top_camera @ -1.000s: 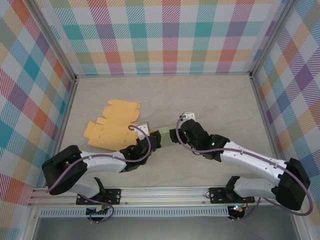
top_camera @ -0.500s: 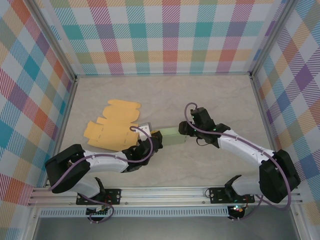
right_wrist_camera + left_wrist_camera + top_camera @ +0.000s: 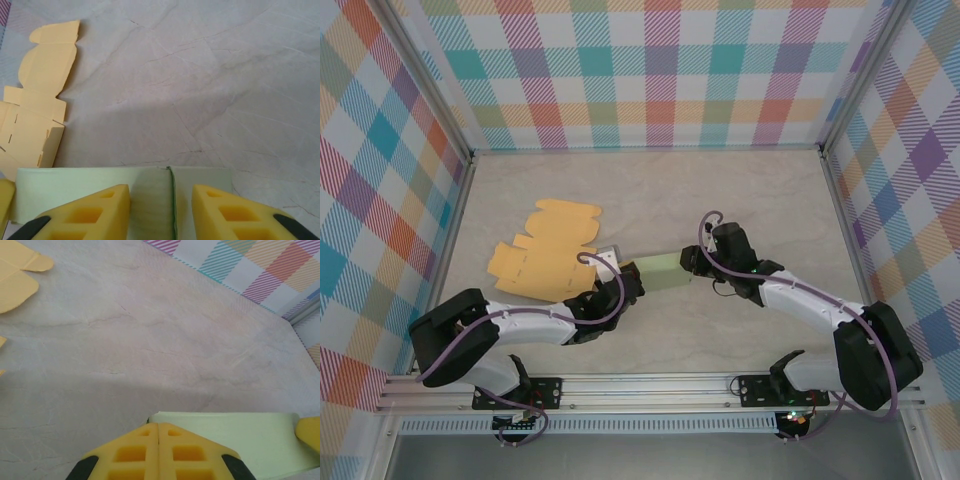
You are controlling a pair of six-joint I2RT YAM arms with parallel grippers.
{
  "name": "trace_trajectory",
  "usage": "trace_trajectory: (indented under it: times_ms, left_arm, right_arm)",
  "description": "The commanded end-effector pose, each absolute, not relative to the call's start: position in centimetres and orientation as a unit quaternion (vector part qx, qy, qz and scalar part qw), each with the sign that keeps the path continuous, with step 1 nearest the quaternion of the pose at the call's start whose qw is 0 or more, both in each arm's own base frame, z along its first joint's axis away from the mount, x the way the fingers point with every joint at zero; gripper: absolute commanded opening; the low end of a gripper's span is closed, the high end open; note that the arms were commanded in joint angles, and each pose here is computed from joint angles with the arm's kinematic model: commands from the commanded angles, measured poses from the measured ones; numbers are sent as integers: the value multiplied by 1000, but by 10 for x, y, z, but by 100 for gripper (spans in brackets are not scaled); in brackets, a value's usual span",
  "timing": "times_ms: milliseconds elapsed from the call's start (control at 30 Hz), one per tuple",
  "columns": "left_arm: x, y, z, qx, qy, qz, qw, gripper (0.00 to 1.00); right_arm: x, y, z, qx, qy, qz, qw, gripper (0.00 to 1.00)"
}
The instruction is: Fold the paper box
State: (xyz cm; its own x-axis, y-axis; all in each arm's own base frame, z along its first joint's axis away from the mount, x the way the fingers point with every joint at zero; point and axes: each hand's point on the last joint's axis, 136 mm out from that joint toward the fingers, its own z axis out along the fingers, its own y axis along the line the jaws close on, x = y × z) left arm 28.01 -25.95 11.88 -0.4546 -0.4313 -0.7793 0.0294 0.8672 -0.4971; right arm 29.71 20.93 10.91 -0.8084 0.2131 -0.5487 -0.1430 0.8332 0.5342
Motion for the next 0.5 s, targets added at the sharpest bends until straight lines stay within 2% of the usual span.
trace_trajectory:
  times_ms: [0,233,367,467]
  left_arm:
    - [253,-229,54,-74,883,-134,444,0]
    - [247,-217,41,-84,891,-141,424,2]
    - [251,-221,60,-58,887,-159,429,12]
    - [256,-229,94,-28,878,-174,446,30]
  right_arm:
    - [277,193,65,35,935,247,252,35]
    - [277,191,62,42,936,244,249,34]
    - [277,191,63,43,936,243,249,34]
    - [278,193,66,41,936,247,248,35]
